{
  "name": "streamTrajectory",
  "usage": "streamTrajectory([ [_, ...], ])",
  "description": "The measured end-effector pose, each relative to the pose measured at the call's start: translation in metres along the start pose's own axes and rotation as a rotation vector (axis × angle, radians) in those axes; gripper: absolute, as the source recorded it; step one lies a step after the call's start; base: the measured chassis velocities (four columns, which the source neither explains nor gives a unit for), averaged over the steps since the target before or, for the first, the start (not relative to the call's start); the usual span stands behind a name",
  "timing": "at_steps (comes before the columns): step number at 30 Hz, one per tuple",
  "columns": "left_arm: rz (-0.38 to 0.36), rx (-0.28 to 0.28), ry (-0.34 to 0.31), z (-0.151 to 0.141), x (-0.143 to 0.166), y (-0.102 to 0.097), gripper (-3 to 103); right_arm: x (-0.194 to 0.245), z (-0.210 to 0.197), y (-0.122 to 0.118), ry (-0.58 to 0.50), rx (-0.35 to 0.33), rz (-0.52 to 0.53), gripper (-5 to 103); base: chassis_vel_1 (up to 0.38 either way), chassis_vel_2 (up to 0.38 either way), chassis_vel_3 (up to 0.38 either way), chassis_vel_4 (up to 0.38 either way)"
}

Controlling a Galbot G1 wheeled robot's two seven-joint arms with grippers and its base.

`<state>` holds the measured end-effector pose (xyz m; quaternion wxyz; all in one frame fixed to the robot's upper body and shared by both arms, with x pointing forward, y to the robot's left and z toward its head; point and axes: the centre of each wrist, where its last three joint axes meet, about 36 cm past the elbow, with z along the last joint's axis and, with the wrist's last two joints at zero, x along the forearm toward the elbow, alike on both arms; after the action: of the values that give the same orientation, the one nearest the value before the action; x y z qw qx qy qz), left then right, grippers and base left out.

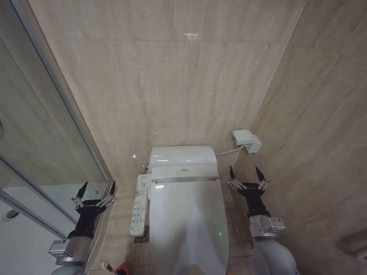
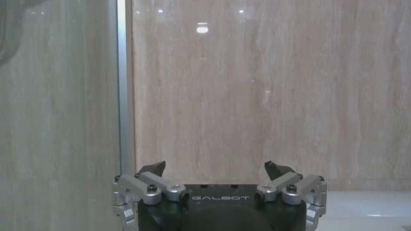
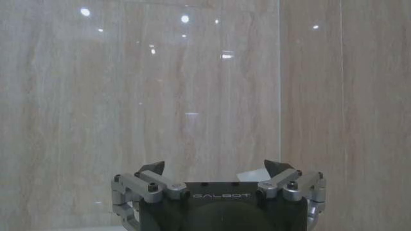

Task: Open the toilet lid, clean the toilet bowl with a toilet brush, close the toilet lid, and flush.

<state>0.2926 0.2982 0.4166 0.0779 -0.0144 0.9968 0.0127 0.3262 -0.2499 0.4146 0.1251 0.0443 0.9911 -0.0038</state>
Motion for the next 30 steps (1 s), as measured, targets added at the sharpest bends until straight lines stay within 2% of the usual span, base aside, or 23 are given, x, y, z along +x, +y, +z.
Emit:
streamTrajectory([
  [14, 0.0, 0.0, 0.0, 0.0, 0.0, 0.0, 100, -0.0001, 0.0, 0.0, 0.0, 0.0, 0.0, 100, 0.034, -0.036, -0.029, 0.035],
  [30, 0.0, 0.0, 0.0, 0.0001, 0.0, 0.0001, 100, 0.0, 0.0, 0.0, 0.0, 0.0, 0.0, 100, 0.23, -0.221, -0.229, 0.236],
])
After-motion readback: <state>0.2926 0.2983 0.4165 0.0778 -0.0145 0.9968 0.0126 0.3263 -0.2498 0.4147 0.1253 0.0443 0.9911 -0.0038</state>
